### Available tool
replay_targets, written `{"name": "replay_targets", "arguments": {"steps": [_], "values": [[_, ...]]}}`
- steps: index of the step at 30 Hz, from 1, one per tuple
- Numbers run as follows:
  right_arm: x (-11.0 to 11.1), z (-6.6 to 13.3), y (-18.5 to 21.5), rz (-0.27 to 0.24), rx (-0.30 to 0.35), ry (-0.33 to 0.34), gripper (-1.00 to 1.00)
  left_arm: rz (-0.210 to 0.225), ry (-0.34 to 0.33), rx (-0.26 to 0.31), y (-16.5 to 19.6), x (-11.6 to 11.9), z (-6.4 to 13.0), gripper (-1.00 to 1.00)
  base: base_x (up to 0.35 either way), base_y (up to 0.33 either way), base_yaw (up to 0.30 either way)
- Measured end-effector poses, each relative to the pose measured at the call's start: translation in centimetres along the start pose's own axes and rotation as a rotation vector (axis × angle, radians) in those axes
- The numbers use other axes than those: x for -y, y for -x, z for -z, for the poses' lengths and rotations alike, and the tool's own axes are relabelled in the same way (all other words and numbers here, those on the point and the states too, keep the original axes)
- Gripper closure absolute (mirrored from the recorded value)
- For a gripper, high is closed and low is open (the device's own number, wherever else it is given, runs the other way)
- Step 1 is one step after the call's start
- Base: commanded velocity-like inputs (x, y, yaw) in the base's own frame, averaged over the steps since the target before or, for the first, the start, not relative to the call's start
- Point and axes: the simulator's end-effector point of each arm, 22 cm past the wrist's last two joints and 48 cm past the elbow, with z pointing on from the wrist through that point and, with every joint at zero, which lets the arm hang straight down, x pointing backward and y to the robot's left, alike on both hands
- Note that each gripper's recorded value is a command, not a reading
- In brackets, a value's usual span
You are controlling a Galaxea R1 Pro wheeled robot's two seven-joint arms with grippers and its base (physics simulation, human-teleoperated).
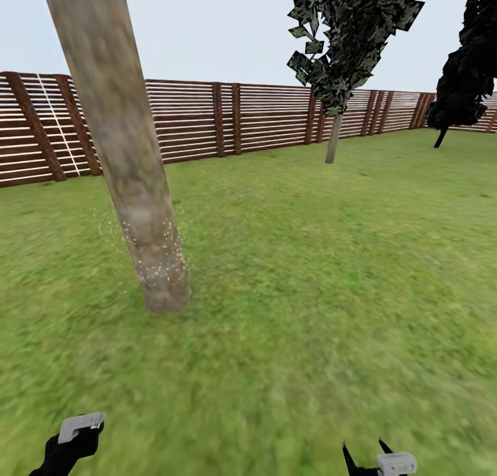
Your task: In the garden, pick up the pesticide atomizer on the floor and spray pesticide onto both trees until each tree trunk is fully covered.
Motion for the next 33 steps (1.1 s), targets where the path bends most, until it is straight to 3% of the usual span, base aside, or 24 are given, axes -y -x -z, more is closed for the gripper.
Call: {"name": "replay_targets", "arguments": {"steps": [23,26,29,33], "values": [[-0.2,1.5,4.5,-0.009,-0.009,0.004,-1.0,0.01,-0.011,-0.02,3.5,0.3,2.4,1.0,0.0,0.0,0.0],[-2.4,2.3,2.9,-0.064,-0.053,0.034,-1.0,0.013,-0.016,-0.024,3.6,0.6,2.6,1.0,0.0,0.0,0.0],[-3.5,2.6,2.2,-0.086,-0.069,0.048,-1.0,0.018,-0.025,-0.037,3.0,1.0,2.7,1.0,0.0,0.0,0.0],[-6.9,3.6,0.0,-0.152,-0.125,0.095,-1.0,0.056,-0.087,-0.126,-1.3,4.0,3.2,1.0,0.0,0.0,0.0]]}}
